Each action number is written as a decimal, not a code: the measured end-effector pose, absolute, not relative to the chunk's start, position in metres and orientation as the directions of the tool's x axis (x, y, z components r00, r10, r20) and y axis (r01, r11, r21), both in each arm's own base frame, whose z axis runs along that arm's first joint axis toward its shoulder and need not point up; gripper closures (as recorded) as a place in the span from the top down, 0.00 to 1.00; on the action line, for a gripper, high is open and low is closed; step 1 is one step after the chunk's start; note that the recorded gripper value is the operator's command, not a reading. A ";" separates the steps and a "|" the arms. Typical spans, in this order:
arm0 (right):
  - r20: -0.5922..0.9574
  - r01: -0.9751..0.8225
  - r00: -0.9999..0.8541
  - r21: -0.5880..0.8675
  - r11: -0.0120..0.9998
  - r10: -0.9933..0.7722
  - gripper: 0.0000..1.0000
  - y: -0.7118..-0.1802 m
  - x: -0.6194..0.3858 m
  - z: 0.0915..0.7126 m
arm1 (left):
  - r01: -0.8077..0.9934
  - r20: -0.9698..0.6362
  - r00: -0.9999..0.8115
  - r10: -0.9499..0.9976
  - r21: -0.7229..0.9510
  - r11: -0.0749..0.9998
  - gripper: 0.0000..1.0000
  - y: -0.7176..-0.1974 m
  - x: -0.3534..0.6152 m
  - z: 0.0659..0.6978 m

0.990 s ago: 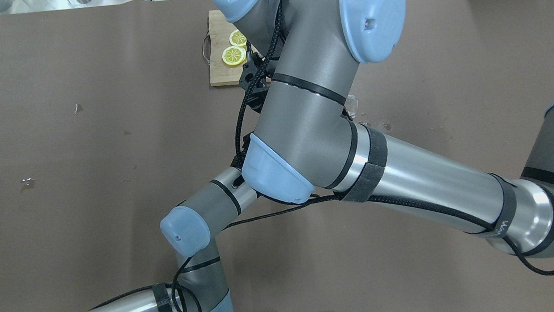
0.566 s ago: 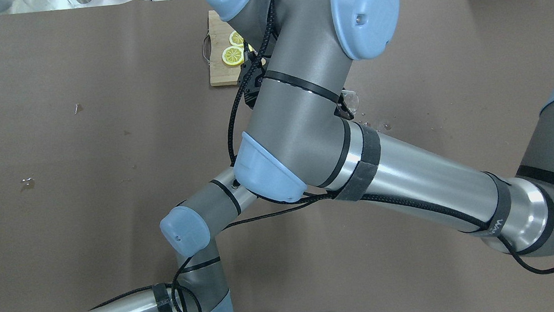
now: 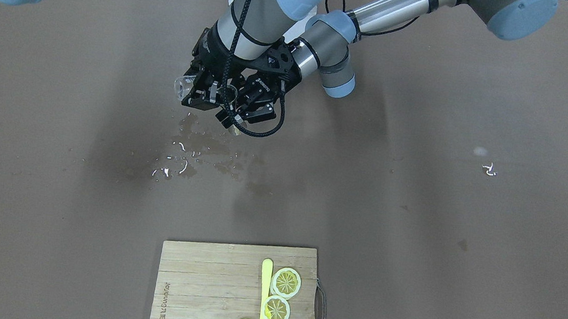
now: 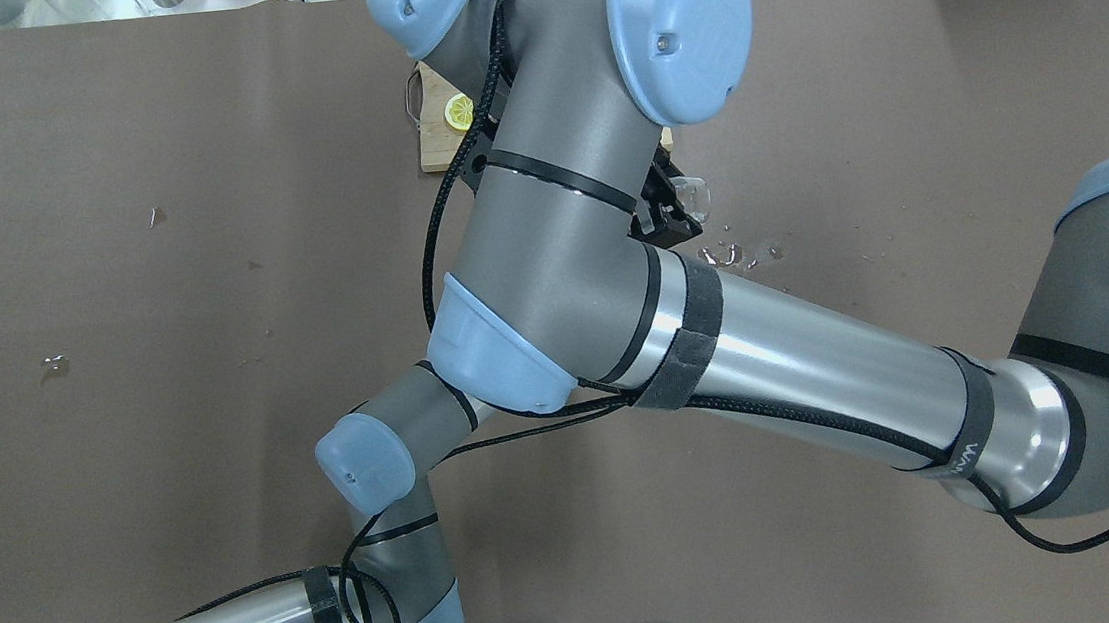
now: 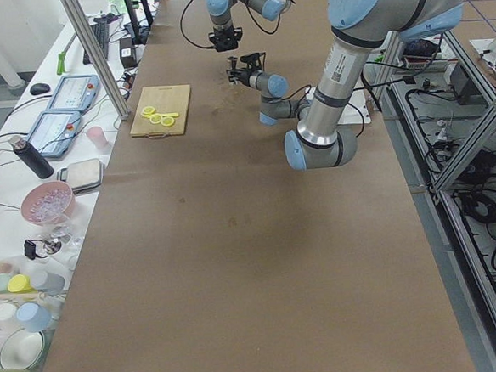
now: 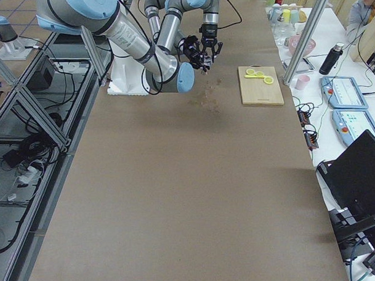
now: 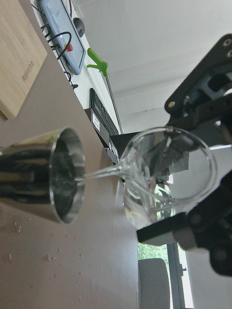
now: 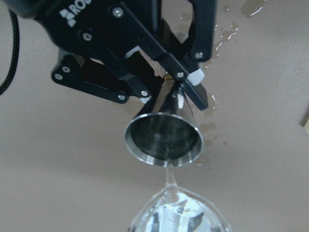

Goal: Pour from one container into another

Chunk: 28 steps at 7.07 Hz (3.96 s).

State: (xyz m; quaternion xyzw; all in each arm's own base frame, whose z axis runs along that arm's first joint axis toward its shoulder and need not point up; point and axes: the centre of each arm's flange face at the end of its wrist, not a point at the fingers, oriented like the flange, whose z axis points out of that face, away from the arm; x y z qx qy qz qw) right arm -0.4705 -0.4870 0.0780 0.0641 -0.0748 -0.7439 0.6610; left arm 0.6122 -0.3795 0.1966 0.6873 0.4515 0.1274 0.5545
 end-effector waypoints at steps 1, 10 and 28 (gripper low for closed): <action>0.005 0.976 -0.120 0.184 -0.117 -0.993 0.00 -0.489 -0.474 0.077 | 0.480 -0.326 0.560 0.762 0.877 0.022 0.00 -0.380 0.612 0.197; -0.021 0.974 -0.140 0.176 -0.142 -0.990 0.00 -0.483 -0.486 0.065 | 0.482 -0.327 0.560 0.762 0.876 0.021 0.00 -0.380 0.611 0.198; -0.100 0.798 -0.025 0.598 -0.081 -0.995 0.00 -0.479 -0.348 0.113 | 0.516 -0.341 0.657 0.672 0.854 -0.071 0.00 -0.451 0.489 0.258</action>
